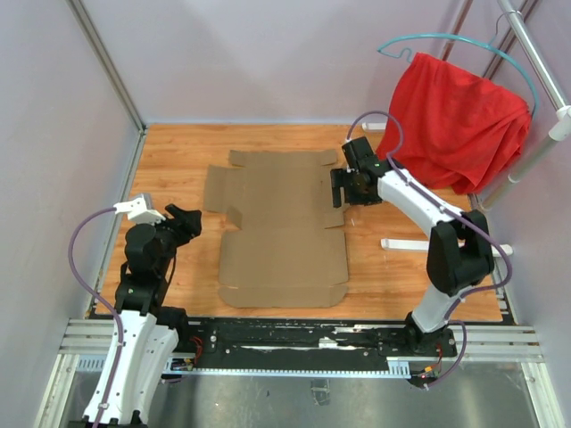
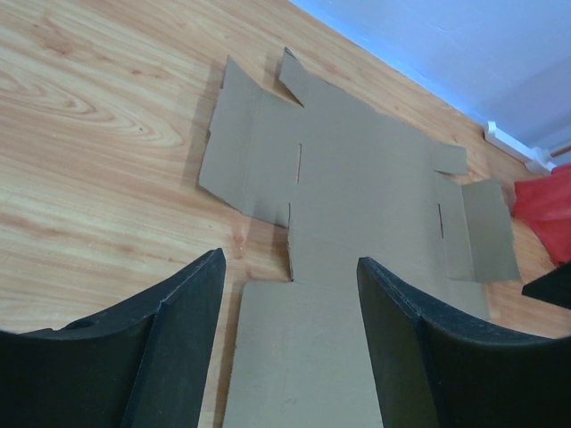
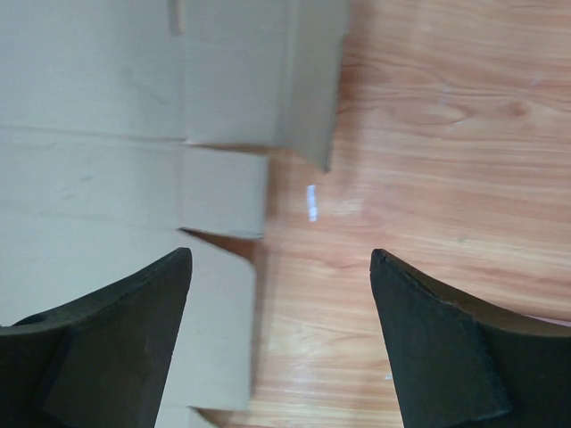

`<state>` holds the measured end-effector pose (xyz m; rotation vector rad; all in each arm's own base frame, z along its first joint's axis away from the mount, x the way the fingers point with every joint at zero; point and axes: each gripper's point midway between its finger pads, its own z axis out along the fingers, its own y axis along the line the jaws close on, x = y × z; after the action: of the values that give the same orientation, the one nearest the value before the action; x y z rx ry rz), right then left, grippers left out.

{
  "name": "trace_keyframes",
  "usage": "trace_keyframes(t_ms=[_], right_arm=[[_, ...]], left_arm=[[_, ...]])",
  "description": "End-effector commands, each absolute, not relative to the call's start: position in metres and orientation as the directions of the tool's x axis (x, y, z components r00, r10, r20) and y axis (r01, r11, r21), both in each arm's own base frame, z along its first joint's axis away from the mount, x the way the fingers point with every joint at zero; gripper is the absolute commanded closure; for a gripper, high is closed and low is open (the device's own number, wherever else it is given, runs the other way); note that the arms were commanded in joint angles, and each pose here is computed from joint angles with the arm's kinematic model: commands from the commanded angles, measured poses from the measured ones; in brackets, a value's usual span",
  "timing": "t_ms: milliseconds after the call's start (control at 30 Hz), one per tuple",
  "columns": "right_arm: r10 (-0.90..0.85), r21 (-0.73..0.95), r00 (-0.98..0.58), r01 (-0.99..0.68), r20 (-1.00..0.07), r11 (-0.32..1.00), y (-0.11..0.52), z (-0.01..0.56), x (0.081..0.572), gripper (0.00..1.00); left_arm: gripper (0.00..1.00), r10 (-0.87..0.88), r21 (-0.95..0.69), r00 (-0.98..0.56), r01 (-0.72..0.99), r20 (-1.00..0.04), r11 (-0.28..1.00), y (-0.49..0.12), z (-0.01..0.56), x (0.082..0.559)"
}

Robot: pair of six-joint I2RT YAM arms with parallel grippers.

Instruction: Fold the paper box

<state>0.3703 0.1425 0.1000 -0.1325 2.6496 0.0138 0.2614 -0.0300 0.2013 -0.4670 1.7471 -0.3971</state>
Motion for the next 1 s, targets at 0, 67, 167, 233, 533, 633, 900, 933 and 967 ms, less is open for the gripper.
trace_keyframes(t_ms=[0,67,167,233,533,633,900,933,967], right_arm=[[-0.013,0.174,-0.891,-0.103,-0.455,0.979,0.173,0.085,0.356,0.18],[-0.006,0.188,-0.911,-0.091,-0.412,0.978,0.176,0.074,0.352,0.19],[0.021,0.212,-0.927,-0.063,-0.375,0.975,0.182,0.061,0.349,0.21],[0.027,0.22,-0.931,-0.058,-0.365,0.974,0.185,0.055,0.348,0.22],[0.006,0.215,-0.941,-0.072,-0.339,0.974,0.193,0.038,0.348,0.34],[-0.014,0.212,-0.943,-0.09,-0.334,0.973,0.197,0.035,0.347,0.44],[-0.093,0.12,-0.93,-0.144,-0.355,0.982,0.204,0.038,0.346,0.52],[-0.102,0.106,-0.928,-0.149,-0.36,0.983,0.205,0.039,0.347,0.53],[-0.112,0.092,-0.925,-0.155,-0.363,0.984,0.206,0.04,0.347,0.53]], left_arm=[[0.34,-0.509,-0.504,-0.184,-0.078,-0.841,0.86,-0.032,0.204,0.264],[0.34,-0.509,-0.502,-0.183,-0.084,-0.841,0.861,-0.031,0.204,0.263],[0.34,-0.509,-0.501,-0.185,-0.091,-0.841,0.861,-0.03,0.202,0.263],[0.34,-0.508,-0.5,-0.188,-0.094,-0.84,0.861,-0.03,0.202,0.264],[0.34,-0.507,-0.499,-0.2,-0.092,-0.838,0.862,-0.032,0.2,0.265],[0.34,-0.506,-0.499,-0.208,-0.091,-0.837,0.862,-0.032,0.198,0.265],[0.34,-0.505,-0.498,-0.221,-0.09,-0.834,0.862,-0.034,0.196,0.266],[0.34,-0.505,-0.499,-0.22,-0.089,-0.834,0.862,-0.034,0.197,0.266],[0.34,-0.505,-0.499,-0.219,-0.089,-0.835,0.862,-0.034,0.197,0.266]])
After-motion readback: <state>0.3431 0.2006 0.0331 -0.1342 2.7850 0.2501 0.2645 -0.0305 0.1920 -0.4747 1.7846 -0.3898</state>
